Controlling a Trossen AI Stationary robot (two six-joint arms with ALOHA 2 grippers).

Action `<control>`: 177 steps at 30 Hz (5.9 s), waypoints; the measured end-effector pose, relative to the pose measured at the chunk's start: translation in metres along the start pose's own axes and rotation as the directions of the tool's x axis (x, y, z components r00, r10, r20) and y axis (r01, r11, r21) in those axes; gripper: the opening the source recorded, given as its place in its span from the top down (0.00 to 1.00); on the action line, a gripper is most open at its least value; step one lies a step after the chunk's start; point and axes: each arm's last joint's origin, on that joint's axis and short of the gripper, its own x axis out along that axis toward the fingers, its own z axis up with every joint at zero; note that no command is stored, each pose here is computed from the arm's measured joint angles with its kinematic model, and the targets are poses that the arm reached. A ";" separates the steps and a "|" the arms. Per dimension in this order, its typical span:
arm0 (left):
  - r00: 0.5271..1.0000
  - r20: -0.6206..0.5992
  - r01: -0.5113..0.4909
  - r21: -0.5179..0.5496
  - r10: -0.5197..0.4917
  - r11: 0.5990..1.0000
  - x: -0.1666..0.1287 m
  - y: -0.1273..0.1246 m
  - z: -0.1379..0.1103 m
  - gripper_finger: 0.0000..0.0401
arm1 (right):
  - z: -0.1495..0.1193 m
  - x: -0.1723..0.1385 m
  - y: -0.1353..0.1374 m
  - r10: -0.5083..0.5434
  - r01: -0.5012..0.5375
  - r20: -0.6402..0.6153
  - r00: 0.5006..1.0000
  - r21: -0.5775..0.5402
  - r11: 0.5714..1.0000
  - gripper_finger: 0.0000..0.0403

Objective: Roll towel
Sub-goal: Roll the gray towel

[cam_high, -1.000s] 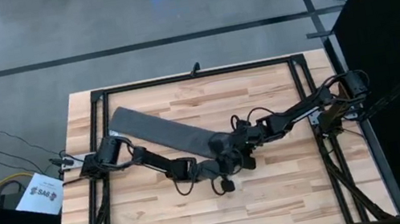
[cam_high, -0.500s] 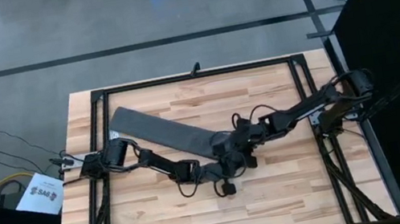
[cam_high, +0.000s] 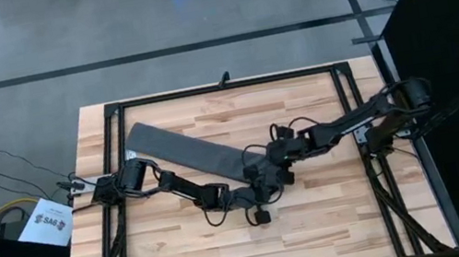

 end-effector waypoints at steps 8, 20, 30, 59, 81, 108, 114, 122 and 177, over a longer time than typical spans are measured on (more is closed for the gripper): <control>1.000 -0.008 -0.009 -0.005 0.009 1.000 0.001 0.001 -0.001 0.99 | -0.007 0.002 -0.005 -0.084 0.086 -0.065 0.994 0.021 0.996 1.00; 1.000 -0.025 0.006 -0.020 -0.007 1.000 0.001 0.001 -0.005 0.99 | 0.003 -0.022 -0.019 -0.102 0.101 0.012 0.995 0.051 0.994 1.00; 1.000 -0.025 0.002 0.027 -0.002 1.000 -0.006 0.001 0.004 0.99 | -0.003 -0.019 -0.019 -0.100 0.099 0.011 0.995 0.045 0.994 1.00; 0.996 -0.055 -0.076 -0.101 0.071 0.992 -0.023 0.024 0.011 0.99 | -0.042 0.006 0.007 0.204 -0.183 0.281 0.938 -0.100 0.978 1.00; 0.999 0.035 -0.011 -0.054 0.013 0.998 -0.007 0.042 0.010 0.99 | -0.045 0.015 0.007 0.202 -0.179 0.256 0.945 -0.111 0.978 1.00; 1.000 -0.015 0.000 -0.060 -0.001 0.998 0.005 0.042 -0.009 0.99 | -0.058 -0.038 0.021 -0.009 -0.013 0.226 0.974 0.098 0.995 0.72; 1.000 -0.010 0.000 -0.051 0.000 0.999 0.005 0.042 -0.009 0.99 | -0.060 -0.023 0.029 -0.046 0.018 0.233 0.971 0.120 0.993 0.61; 1.000 0.012 0.005 -0.002 -0.005 1.000 -0.001 0.047 0.005 0.99 | -0.066 -0.006 0.032 -0.076 0.045 0.179 0.981 0.170 0.984 0.53; 0.956 -0.064 0.292 0.181 -0.285 0.939 0.021 0.138 0.024 0.99 | -0.069 -0.007 0.037 -0.045 0.015 0.183 0.982 0.159 0.987 0.53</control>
